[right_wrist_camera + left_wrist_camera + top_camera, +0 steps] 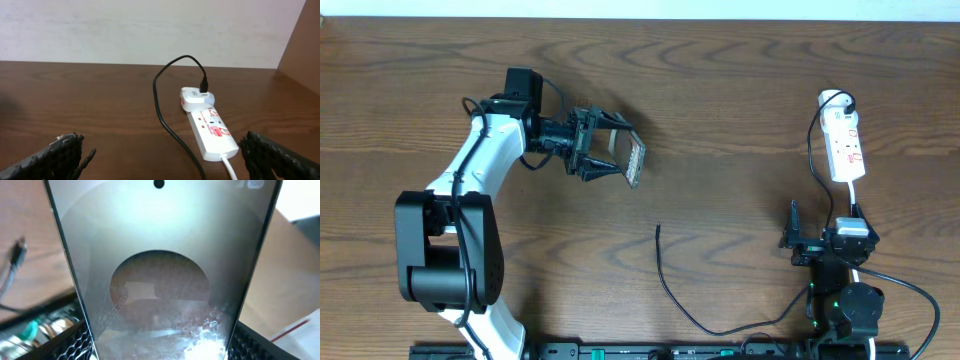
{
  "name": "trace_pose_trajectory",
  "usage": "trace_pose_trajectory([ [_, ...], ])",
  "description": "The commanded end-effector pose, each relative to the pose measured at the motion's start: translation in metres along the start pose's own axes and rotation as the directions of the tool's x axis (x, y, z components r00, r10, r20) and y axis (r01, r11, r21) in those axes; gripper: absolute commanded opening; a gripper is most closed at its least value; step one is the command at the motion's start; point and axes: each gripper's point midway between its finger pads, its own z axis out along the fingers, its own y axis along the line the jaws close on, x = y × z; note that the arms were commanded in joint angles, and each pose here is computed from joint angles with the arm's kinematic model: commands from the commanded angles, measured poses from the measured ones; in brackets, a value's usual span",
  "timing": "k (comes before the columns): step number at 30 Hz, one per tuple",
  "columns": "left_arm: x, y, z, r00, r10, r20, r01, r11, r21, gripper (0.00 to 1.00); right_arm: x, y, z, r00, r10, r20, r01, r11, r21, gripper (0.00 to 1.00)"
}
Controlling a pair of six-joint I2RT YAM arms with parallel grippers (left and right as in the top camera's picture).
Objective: Plug charger to phone and switch on socket
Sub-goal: 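Lift the phone with the left gripper and raise it upright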
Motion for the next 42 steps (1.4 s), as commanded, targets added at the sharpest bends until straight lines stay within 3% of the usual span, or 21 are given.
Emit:
trace_pose_trajectory([
  [1,0.02,-0.022,-0.005,0.985,-0.149,-0.085,0.154,0.987,0.053,0.08,0.0,0.001,0.0,1.0,-0.016,0.001,0.016,1.0,-0.001,0.99],
  [16,0.029,-0.043,-0.009,0.962,-0.205,-0.181,0.225,0.97,0.097,0.07,0.0,0.001,0.0,1.0,-0.016,0.001,0.016,1.0,-0.001,0.99],
  [42,0.023,-0.054,-0.009,0.966,-0.197,-0.17,0.218,0.969,0.113,0.07,0.0,0.001,0.0,1.0,-0.016,0.001,0.016,1.0,-0.001,0.99],
])
